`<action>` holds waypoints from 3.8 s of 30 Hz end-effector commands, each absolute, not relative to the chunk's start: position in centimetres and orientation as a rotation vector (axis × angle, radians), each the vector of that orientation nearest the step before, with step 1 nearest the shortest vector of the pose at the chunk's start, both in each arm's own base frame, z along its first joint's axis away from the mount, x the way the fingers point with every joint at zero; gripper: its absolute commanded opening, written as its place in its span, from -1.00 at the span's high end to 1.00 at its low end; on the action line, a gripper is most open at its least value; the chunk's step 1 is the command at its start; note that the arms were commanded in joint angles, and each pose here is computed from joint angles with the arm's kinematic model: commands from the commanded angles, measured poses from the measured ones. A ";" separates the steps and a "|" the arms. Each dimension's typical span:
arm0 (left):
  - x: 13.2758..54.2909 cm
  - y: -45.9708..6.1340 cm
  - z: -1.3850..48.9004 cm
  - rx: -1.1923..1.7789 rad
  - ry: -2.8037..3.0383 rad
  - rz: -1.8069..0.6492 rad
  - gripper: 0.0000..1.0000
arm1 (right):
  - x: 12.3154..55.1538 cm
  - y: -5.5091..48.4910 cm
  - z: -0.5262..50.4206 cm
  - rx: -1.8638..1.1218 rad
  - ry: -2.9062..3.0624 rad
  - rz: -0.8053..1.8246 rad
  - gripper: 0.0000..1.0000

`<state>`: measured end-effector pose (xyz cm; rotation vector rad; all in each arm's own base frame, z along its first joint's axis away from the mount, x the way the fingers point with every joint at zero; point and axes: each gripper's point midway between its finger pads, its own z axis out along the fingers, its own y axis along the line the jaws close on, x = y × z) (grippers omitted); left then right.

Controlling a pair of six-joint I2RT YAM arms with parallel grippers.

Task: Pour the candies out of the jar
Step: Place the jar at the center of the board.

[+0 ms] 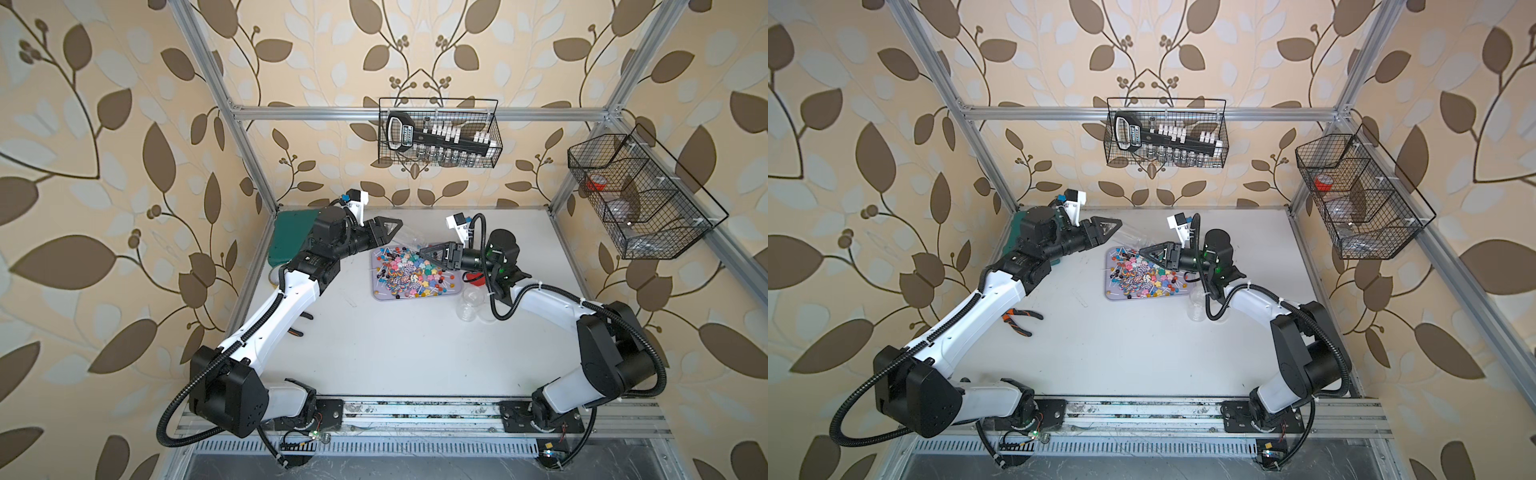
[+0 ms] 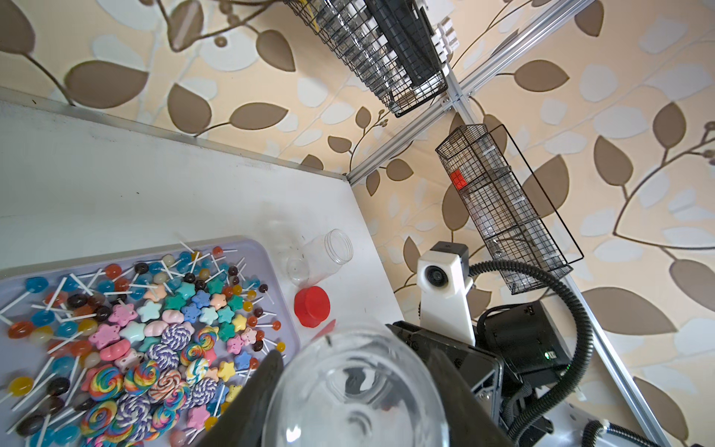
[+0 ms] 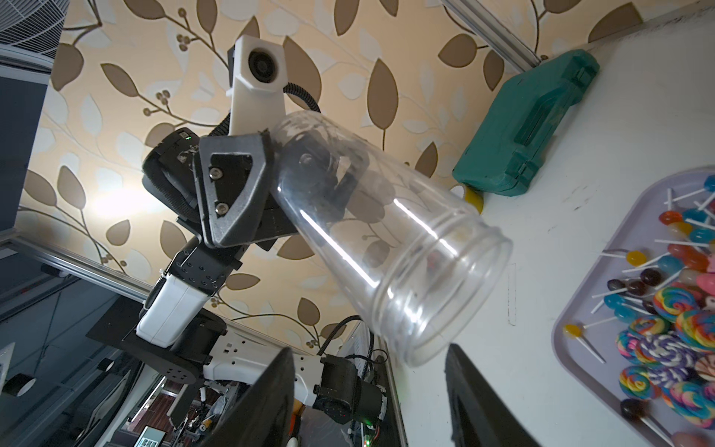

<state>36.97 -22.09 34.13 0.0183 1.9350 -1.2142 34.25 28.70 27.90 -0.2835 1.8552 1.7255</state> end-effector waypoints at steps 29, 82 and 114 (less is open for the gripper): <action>36.1 -22.6 36.4 0.045 1.858 -1.329 0.01 | 34.0 28.7 32.3 -0.383 1.687 1.701 0.43; 36.3 -17.9 34.0 0.158 2.043 -0.756 -0.98 | 30.9 25.9 28.6 -0.461 2.286 1.288 1.00; 35.7 -10.5 26.0 0.133 2.180 -0.381 -0.98 | 22.0 27.5 13.4 -1.014 2.966 0.264 1.00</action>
